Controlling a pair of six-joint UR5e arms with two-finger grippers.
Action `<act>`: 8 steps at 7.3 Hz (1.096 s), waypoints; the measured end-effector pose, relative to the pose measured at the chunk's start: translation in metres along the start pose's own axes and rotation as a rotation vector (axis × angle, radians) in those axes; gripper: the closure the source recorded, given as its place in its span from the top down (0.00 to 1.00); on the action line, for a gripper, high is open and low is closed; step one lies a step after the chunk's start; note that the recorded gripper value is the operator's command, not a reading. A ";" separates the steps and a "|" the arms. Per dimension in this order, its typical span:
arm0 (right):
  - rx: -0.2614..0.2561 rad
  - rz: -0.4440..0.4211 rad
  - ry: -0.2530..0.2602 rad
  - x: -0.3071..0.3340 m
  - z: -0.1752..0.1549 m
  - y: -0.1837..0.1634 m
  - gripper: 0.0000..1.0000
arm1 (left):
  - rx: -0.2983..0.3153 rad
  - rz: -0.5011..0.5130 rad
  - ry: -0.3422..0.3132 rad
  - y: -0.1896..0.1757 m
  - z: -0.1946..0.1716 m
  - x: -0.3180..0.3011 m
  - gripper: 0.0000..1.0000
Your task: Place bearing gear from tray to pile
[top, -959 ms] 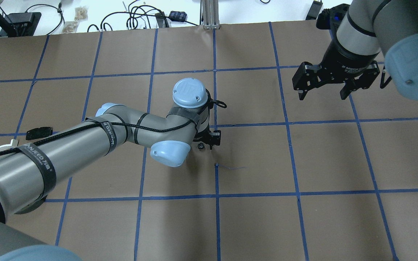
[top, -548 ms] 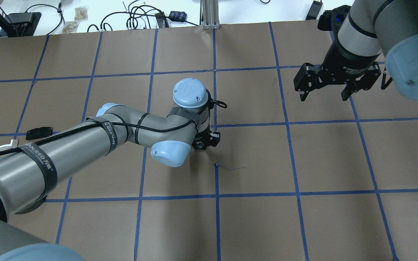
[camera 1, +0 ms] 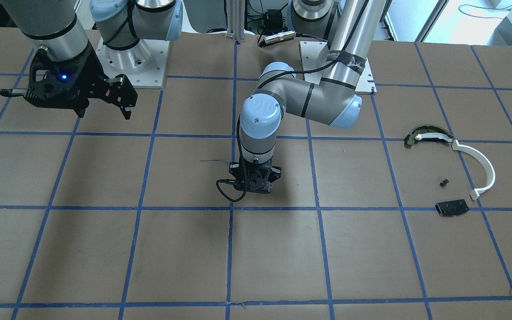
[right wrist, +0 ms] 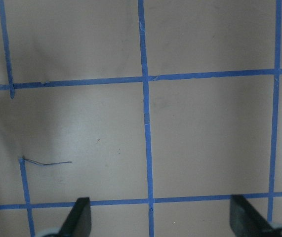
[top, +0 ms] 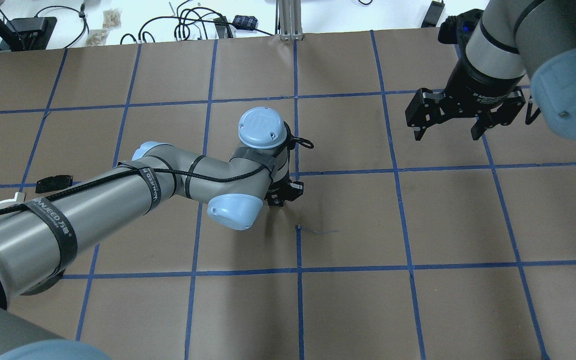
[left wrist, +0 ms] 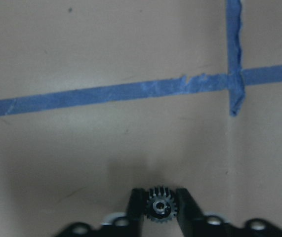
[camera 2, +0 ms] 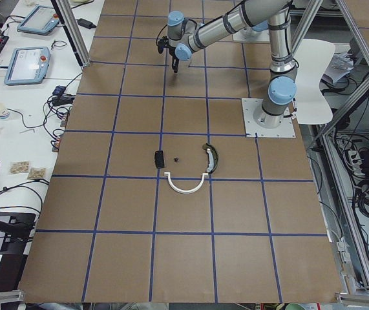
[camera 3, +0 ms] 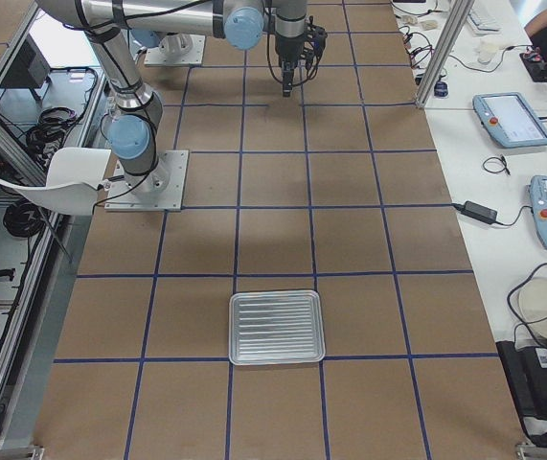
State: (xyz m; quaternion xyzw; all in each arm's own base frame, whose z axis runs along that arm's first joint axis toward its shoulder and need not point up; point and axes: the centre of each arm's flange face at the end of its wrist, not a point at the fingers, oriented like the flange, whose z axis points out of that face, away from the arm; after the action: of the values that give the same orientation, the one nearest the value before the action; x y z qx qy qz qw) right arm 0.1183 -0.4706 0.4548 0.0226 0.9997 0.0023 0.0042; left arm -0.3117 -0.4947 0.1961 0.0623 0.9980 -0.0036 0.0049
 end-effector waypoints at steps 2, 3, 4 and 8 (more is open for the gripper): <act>0.003 0.005 -0.002 0.002 -0.001 0.000 1.00 | -0.040 0.103 -0.034 -0.002 -0.034 -0.044 0.00; 0.007 0.005 -0.006 0.002 -0.003 0.000 1.00 | -0.066 0.201 -0.068 -0.004 -0.057 -0.087 0.00; 0.010 0.004 -0.009 0.001 -0.004 0.000 1.00 | -0.091 0.328 -0.083 -0.005 -0.081 -0.152 0.00; 0.013 0.002 -0.011 -0.003 -0.007 0.006 1.00 | -0.130 0.629 0.033 0.030 -0.098 -0.402 0.00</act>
State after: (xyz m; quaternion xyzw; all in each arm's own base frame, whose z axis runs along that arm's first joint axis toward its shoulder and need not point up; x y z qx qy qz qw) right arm 0.1212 -0.4644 0.4622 0.0237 0.9997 -0.0045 0.0096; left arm 0.0902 -0.5147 0.2979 0.3676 0.9278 0.0627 -0.0064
